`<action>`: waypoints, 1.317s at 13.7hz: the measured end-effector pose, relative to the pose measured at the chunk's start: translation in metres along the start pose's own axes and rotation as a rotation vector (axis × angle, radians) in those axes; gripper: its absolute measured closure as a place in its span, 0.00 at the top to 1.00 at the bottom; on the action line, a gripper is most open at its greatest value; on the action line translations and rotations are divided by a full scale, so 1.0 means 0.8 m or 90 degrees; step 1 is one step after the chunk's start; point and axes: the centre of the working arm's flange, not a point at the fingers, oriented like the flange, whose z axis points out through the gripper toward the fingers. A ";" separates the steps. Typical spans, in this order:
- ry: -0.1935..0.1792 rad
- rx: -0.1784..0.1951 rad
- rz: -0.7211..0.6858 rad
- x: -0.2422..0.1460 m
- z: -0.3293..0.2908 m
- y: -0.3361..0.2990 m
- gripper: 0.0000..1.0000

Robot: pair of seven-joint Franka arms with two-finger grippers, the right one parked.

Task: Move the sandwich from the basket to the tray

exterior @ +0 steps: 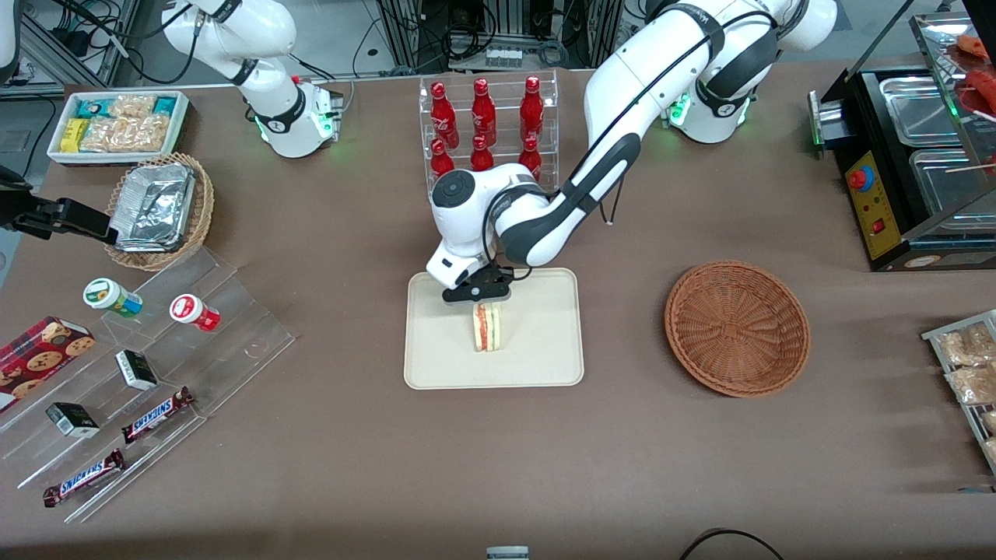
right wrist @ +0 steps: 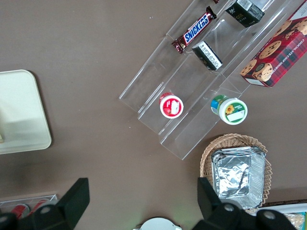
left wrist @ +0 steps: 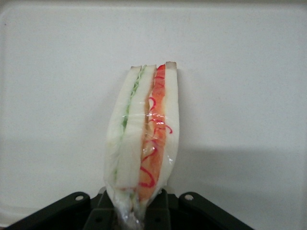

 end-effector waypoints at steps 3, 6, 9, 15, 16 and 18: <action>0.001 0.008 -0.003 0.005 0.010 -0.005 0.16; 0.005 0.004 -0.005 0.008 0.006 -0.004 0.33; 0.006 0.006 -0.032 0.027 -0.025 -0.009 0.62; -0.027 0.025 -0.154 0.097 -0.219 -0.099 1.00; -0.026 0.037 -0.170 0.106 -0.244 -0.120 1.00; -0.046 0.062 -0.184 0.118 -0.284 -0.163 1.00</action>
